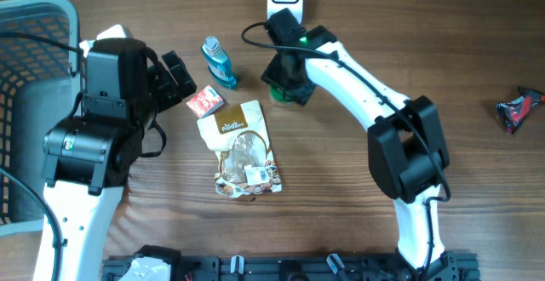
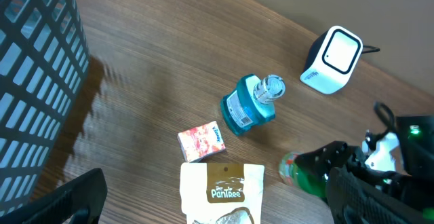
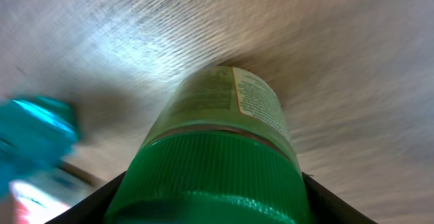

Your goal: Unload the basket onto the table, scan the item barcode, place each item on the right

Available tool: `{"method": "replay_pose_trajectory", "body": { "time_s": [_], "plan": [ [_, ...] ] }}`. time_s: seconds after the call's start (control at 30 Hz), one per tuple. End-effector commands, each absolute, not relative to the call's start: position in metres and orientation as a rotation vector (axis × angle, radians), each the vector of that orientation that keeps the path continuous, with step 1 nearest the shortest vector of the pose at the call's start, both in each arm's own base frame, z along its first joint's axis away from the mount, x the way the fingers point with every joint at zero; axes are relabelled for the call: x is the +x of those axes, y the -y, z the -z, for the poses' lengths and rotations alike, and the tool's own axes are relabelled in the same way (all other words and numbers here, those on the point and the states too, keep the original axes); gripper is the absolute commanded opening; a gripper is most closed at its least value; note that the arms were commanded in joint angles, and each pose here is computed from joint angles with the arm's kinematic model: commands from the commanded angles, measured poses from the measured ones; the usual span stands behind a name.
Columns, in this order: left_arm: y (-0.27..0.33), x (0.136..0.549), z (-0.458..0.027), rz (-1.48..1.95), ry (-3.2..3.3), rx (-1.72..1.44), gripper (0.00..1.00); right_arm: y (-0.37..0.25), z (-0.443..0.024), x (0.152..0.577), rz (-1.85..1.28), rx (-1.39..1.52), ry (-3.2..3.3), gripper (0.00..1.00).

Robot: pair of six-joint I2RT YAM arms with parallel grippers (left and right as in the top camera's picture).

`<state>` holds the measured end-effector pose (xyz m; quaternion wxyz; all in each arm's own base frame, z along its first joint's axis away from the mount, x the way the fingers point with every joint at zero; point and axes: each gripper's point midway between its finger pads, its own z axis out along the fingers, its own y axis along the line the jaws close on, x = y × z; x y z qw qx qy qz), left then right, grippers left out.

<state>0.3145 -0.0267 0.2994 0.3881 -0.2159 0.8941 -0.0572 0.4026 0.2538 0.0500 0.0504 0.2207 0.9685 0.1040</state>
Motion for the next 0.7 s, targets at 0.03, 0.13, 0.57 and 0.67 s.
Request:
{"method": "replay_pose_trajectory", "body": {
  "time_s": [0.03,0.13,0.57,0.67],
  "plan": [
    [0.023,0.314,-0.308,0.133,-2.248,-0.54,1.0,-0.21,-0.035,0.389,-0.061,-0.164,-3.083,0.69],
    [0.023,0.314,-0.308,0.133,-2.248,-0.54,1.0,-0.183,-0.035,0.373,0.098,-0.339,-3.142,0.69],
    [0.023,0.314,-0.308,0.133,-2.248,-0.54,1.0,-0.174,-0.04,0.357,0.163,-0.237,-3.214,1.0],
    [0.023,0.314,-0.308,0.133,-2.248,-0.54,1.0,-0.182,-0.047,0.35,0.093,-0.078,-3.252,1.0]
  ]
}}
